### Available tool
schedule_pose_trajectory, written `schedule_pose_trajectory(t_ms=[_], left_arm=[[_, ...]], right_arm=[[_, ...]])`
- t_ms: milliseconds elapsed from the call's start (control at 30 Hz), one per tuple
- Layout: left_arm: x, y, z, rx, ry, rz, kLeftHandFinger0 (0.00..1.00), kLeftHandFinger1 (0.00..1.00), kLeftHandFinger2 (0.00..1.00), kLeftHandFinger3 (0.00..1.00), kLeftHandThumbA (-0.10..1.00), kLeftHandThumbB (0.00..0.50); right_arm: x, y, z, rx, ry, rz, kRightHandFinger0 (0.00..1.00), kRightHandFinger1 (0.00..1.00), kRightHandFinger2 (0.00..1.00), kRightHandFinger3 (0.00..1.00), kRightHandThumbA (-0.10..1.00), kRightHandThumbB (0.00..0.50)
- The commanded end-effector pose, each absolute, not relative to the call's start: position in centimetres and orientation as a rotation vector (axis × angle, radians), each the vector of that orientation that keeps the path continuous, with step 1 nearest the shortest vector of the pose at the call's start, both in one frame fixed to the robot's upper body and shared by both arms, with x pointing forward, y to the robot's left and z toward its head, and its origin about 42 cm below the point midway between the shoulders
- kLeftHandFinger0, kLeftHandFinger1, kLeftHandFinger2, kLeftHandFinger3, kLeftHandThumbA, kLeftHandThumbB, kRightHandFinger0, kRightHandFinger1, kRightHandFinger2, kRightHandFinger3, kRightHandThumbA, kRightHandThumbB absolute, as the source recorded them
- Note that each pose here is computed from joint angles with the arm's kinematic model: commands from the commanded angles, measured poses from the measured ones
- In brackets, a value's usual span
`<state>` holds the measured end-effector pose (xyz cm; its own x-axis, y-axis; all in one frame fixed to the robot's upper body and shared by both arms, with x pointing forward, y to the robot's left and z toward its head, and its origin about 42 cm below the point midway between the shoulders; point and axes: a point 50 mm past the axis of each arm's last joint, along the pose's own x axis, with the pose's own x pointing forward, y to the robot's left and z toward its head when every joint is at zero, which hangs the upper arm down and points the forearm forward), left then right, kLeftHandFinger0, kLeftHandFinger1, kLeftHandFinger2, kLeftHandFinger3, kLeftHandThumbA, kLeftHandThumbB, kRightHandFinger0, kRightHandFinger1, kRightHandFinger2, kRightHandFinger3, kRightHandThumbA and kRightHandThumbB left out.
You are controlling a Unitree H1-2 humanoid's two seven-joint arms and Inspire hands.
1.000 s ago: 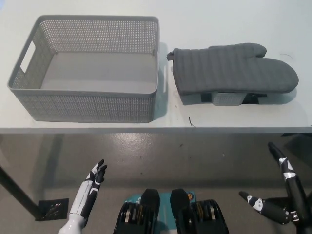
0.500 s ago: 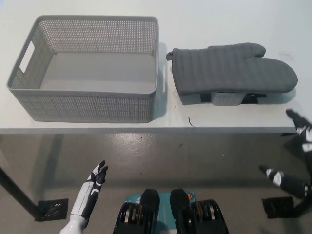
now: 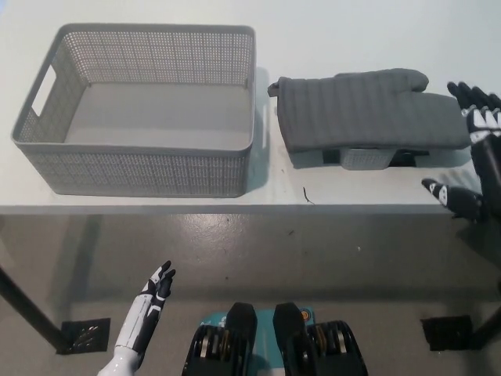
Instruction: Usethe right hand to pick up a oven gloves on top of a leveled container and place it into another larger container on the left side
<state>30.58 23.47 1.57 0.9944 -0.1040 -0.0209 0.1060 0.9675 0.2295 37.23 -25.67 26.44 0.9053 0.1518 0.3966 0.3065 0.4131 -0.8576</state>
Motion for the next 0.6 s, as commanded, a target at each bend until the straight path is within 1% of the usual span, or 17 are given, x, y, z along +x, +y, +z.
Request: schedule_pose_trajectory(t_ms=[0,167,300,400,567], left_arm=[[31.5,23.5,3.2,0.260,-0.099,-0.119,1.00,1.00,1.00,1.00,1.00,0.500],[31.7,23.4,3.2,0.253,-0.099,-0.124,1.00,1.00,1.00,1.00,1.00,0.500],[31.8,23.4,3.2,0.253,-0.098,-0.124,1.00,1.00,1.00,1.00,1.00,0.500],[31.8,23.4,3.2,0.261,-0.099,-0.126,1.00,1.00,1.00,1.00,1.00,0.500],[31.7,23.3,3.2,0.254,-0.097,-0.130,1.00,1.00,1.00,1.00,1.00,0.500]], right_arm=[[40.3,-26.2,27.7,-1.321,-0.358,-0.218,1.00,1.00,1.00,1.00,1.00,0.339],[41.8,-25.9,26.7,-1.323,-0.320,-0.217,1.00,1.00,1.00,1.00,1.00,0.325],[42.9,-25.5,26.1,-1.313,-0.291,-0.203,1.00,1.00,1.00,1.00,1.00,0.329],[44.0,-25.2,25.2,-1.329,-0.261,-0.194,1.00,1.00,1.00,1.00,1.00,0.342],[44.9,-25.0,24.3,-1.314,-0.236,-0.188,1.00,1.00,1.00,1.00,1.00,0.341]])
